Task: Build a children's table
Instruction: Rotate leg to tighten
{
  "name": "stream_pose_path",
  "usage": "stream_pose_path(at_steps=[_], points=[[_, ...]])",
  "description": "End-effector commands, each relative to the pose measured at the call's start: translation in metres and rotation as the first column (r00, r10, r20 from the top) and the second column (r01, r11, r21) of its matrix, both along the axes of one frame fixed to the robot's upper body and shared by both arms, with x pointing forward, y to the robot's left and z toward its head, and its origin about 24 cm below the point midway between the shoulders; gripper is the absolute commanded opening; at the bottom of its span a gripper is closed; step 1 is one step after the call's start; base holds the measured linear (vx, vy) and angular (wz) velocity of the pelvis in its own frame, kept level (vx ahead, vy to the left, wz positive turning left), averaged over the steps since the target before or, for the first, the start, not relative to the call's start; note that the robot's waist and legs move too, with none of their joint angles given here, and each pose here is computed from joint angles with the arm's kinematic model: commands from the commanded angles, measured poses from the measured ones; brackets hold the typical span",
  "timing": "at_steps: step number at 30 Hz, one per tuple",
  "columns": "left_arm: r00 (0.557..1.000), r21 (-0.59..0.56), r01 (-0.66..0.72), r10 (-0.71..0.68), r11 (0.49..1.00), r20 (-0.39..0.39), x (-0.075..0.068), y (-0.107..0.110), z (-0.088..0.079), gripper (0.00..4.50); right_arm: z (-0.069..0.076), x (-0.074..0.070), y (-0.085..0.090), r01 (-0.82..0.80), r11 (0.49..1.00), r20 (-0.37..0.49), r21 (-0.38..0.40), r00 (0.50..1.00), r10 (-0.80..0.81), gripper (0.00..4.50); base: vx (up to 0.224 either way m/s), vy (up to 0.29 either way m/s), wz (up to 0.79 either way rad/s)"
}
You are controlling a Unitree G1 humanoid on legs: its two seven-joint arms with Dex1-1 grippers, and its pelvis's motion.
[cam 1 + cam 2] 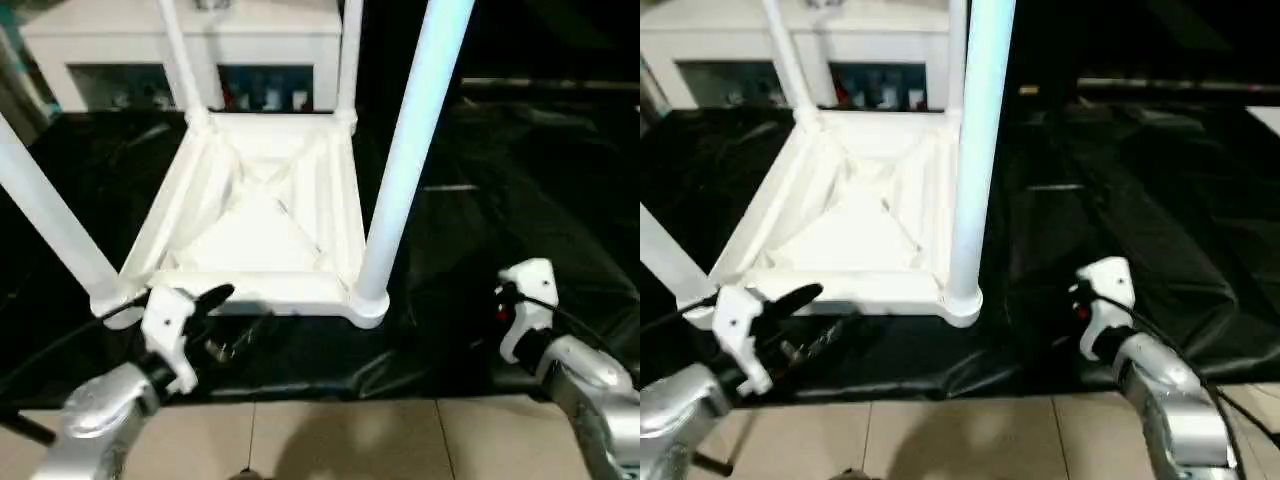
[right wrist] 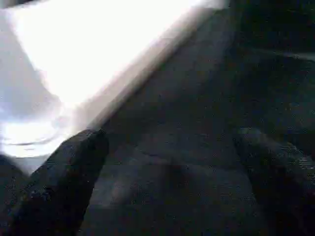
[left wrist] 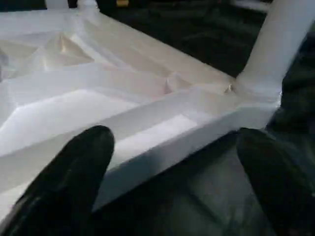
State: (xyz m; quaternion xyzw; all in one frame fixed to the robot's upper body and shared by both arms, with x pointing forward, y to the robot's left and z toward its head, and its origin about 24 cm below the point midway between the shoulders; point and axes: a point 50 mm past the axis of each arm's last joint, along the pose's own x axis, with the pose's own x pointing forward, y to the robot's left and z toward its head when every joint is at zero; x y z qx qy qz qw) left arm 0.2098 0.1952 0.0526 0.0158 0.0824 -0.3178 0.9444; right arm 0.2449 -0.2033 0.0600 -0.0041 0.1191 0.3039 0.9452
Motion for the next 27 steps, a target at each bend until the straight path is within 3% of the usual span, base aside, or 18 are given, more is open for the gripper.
stream_pose_path(at_steps=[1, 3, 5, 10, 15, 18, 20, 24, 27], points=[[0.999, 0.017, -0.031, 0.030, 0.999, 0.023, -0.006, 0.015, 0.005, 4.47, 0.008, -0.006, 0.003, -0.109, 0.994, 0.003, 0.028, 0.994, 0.109, 4.50, 0.000, 0.000, 0.00], [0.995, 0.023, -0.083, 0.081, 0.996, 0.051, -0.009, 0.025, 0.006, 4.47, 0.010, -0.010, 0.003, -0.153, 0.987, -0.006, 0.047, 0.988, 0.154, 4.50, 0.000, 0.000, 0.00], [0.970, -0.028, -0.219, 0.220, 0.975, 0.099, -0.017, 0.045, 0.008, 4.47, 0.016, -0.015, 0.004, -0.231, 0.968, -0.017, 0.096, 0.972, 0.233, 4.50, 0.000, 0.000, 0.00], [0.945, -0.078, -0.317, 0.322, 0.945, 0.059, -0.042, 0.061, 0.001, 4.47, 0.018, -0.023, 0.016, -0.356, 0.925, -0.043, 0.133, 0.930, 0.364, 4.50, 0.000, 0.000, 0.00], [0.892, -0.092, -0.441, 0.447, 0.893, 0.068, -0.050, 0.073, -0.001, 4.47, 0.017, -0.022, 0.022, -0.379, 0.914, -0.047, 0.142, 0.920, 0.389, 4.50, 0.000, 0.000, 0.00], [0.867, -0.071, -0.489, 0.494, 0.869, 0.065, -0.046, 0.077, 0.000, 4.47, 0.017, -0.020, 0.025, -0.391, 0.909, -0.044, 0.144, 0.915, 0.401, 4.50, 0.000, 0.000, 0.00], [0.825, -0.076, -0.555, 0.560, 0.828, 0.075, -0.028, 0.083, 0.005, 4.47, 0.018, -0.017, 0.031, -0.419, 0.894, -0.035, 0.159, 0.902, 0.429, 4.50, 0.000, 0.000, 0.00], [0.827, -0.078, -0.550, 0.555, 0.831, 0.090, -0.017, 0.083, 0.007, 4.47, 0.018, -0.017, 0.035, -0.431, 0.886, -0.033, 0.171, 0.896, 0.443, 4.50, 0.000, 0.000, 0.00], [0.806, -0.027, -0.584, 0.583, 0.812, 0.099, 0.003, 0.086, 0.008, 4.47, 0.013, -0.015, 0.043, -0.413, 0.895, -0.023, 0.166, 0.906, 0.422, 4.50, 0.000, 0.000, 0.00]])
